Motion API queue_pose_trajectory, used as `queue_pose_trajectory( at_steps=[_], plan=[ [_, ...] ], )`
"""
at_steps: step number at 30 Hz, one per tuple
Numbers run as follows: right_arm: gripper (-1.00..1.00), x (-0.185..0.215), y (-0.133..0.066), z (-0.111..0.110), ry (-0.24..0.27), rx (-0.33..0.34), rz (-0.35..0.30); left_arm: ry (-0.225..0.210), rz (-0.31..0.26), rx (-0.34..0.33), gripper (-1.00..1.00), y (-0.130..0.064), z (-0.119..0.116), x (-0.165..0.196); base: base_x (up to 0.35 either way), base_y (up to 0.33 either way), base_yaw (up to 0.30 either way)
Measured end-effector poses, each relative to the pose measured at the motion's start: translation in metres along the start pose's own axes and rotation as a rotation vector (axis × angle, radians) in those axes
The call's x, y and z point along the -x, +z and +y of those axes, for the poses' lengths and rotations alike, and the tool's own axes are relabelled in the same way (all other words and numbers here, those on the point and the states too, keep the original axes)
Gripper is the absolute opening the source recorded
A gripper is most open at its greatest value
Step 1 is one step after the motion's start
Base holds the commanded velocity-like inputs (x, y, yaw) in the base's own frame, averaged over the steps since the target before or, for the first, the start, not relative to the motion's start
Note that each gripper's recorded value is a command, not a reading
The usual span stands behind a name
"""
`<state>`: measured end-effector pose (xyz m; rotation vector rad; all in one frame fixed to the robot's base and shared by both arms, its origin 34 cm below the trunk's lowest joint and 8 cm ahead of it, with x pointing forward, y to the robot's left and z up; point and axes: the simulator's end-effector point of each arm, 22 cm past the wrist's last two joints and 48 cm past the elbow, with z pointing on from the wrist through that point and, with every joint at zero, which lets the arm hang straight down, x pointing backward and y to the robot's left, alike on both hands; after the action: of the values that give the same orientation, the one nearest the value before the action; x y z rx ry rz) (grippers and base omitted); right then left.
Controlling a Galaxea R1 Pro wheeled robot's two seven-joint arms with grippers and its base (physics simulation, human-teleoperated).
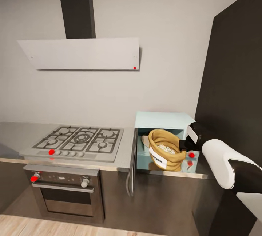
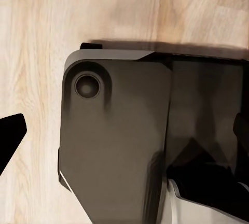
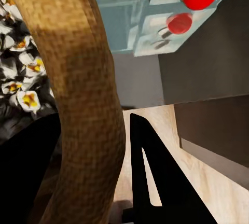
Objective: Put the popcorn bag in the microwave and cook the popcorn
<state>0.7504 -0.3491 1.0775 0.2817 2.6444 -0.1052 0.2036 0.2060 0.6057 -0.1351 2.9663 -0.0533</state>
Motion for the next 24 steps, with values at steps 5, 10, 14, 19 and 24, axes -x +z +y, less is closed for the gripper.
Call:
queue_pose_trajectory(
  at_steps=[5,10,14,19,24],
  plan=[
    [-1.00,-0.0007,0.0000,-0.0026,-0.010,-0.013,0.001,0.001,0.001,0.000,1.00,-0.0001,-0.0001,-0.0004,0.269,0.002,0.000],
    [-1.00,-0.0006,0.0005,-0.0027,-0.010,-0.014,0.001,0.001,0.001,0.000,1.00,0.0000,-0.0001,-0.0002,0.194,-0.010,0.000],
    [-1.00,-0.0009,0.0004,-0.0020,-0.010,-0.012,0.002,0.000,0.001,0.000,1.00,-0.0001,-0.0001,-0.0003,0.177,-0.116,0.000],
    [-1.00,-0.0007,0.0005,-0.0026,-0.010,-0.014,0.002,0.001,0.000,0.000,1.00,0.0000,-0.0001,-0.0001,0.095,-0.018,0.000],
    [-1.00,-0.0006,0.0005,-0.0027,-0.010,-0.014,0.001,0.000,0.001,0.000,1.00,0.0000,0.0000,-0.0005,0.201,-0.001,0.000]
  ],
)
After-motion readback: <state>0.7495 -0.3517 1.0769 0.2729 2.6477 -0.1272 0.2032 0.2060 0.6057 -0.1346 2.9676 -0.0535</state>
